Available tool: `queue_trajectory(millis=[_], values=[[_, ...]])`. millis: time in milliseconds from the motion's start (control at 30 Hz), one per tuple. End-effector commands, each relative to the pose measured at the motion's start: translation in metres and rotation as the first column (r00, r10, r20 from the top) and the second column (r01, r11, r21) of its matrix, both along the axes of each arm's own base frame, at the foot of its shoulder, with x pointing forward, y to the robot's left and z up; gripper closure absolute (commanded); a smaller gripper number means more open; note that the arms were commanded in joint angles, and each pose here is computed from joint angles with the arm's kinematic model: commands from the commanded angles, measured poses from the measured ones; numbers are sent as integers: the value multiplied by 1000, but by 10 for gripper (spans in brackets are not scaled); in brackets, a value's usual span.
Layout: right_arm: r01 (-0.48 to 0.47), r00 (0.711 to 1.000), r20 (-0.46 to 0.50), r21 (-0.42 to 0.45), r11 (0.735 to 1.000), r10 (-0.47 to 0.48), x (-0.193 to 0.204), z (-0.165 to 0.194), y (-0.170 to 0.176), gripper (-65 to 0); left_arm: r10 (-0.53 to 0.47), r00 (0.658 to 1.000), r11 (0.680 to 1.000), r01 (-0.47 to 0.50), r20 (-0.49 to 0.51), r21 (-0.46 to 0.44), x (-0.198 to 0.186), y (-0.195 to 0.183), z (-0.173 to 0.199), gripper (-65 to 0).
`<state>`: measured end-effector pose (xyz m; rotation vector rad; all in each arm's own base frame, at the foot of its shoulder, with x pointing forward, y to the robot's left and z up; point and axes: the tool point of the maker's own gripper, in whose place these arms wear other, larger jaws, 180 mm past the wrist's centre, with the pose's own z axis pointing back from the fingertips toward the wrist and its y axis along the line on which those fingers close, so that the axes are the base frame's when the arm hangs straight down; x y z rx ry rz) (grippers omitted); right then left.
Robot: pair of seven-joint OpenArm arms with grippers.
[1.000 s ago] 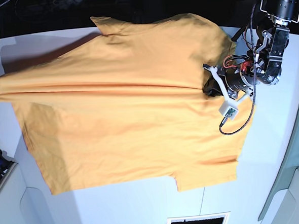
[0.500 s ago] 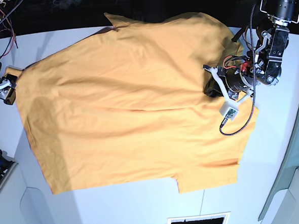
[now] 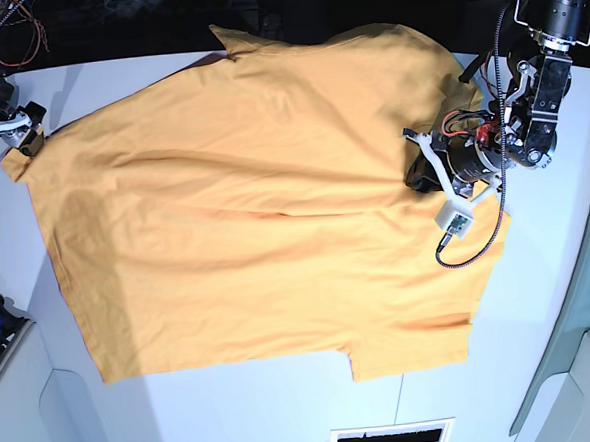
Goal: Layout the t-shirt on the table in an organized manner, then fold the t-shirt properly
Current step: 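Pull the sleeve edge outward with the right gripper to flatten the shirt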
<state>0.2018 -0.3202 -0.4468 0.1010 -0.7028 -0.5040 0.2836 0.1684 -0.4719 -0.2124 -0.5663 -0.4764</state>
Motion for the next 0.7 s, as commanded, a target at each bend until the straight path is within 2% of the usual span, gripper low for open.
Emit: queue_trajectory(millis=[0,133,300,500,567,667], values=[[-8,998,64,-3,1000,8,15,11,-4,-445,12,997,993,-3,-73,119,-14,25,-13,-121],[-23,996,90,39,999,19,30,7,4,-445,13,997,993,-4,-73,119,-14,25,-13,-121],[-24,992,128,38,999,19,48,17,4,-445,13,997,993,-4,-74,119,-14,25,-13,-121],[-24,991,130,36,999,19,49,17,3,-440,13,997,993,-4,-73,119,-14,25,-13,-121],[-25,992,124,29,999,21,49,16,2,-366,13,997,993,-4,-73,119,-14,25,-13,-121],[-14,993,116,11,1000,12,48,16,-2,-168,12,997,993,-3,-74,119,-14,25,-13,-121]])
